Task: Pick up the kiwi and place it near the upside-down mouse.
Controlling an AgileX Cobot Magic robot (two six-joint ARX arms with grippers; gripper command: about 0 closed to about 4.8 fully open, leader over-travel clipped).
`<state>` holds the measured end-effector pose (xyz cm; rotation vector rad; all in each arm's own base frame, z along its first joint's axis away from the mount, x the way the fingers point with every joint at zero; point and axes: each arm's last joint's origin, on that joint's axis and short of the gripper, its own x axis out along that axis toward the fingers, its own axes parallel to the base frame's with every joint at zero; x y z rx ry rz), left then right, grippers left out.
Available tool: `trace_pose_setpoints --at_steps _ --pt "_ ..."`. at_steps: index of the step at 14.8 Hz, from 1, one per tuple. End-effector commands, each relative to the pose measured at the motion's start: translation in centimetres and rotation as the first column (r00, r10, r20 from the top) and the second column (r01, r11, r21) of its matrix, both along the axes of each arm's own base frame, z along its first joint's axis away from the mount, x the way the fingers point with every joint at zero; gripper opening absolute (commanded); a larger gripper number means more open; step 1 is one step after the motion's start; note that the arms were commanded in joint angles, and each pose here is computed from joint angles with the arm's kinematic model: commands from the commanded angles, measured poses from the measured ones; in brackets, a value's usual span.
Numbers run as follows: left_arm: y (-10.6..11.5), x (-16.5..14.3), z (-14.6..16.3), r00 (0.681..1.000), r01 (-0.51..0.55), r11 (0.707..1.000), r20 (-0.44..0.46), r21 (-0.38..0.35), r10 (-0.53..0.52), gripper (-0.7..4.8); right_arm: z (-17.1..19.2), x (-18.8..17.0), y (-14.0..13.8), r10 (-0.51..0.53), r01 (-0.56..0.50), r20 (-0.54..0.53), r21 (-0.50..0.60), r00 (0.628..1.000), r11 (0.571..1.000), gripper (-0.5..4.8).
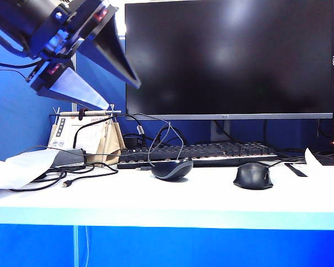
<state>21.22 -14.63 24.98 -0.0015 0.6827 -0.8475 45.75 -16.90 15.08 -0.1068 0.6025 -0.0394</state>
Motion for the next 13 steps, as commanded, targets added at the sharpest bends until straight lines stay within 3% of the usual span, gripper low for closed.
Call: trace_pose_setpoints --at_steps 1,2,3,7,9,13 --pt "-0.4 -0.2 0.3 1.000 0.022 1.000 0.017 -0.019 -0.021 4.04 -3.5 -1.3 0.8 -0.003 0.025 -0.211 0.101 0.978 0.995 3.97" --pt "-0.5 -0.2 0.3 0.999 0.027 0.999 0.019 -0.021 -0.026 4.04 -3.5 -1.2 0.8 -0.003 0.025 -0.207 0.100 0.978 0.995 3.29" --pt "-0.6 -0.2 0.3 0.999 0.026 0.999 0.023 -0.019 -0.025 4.04 -3.4 -1.2 0.7 -0.003 0.024 -0.206 0.100 0.979 0.995 3.13" --pt "-0.6 -0.3 0.3 0.999 0.025 1.000 0.023 -0.019 -0.025 4.04 -3.4 -1.2 0.8 -0.002 0.024 -0.198 0.109 0.980 0.994 3.12" --pt "-0.6 -0.3 0.3 0.999 0.024 1.000 0.023 -0.018 -0.024 4.04 -3.2 -1.3 0.9 0.000 0.024 -0.206 0.113 0.979 0.993 2.53" --pt "-0.6 -0.2 0.4 0.999 0.020 1.000 0.031 -0.019 -0.020 4.04 1.2 -1.3 1.3 0.020 -0.005 -0.067 0.215 0.998 0.977 2.50"
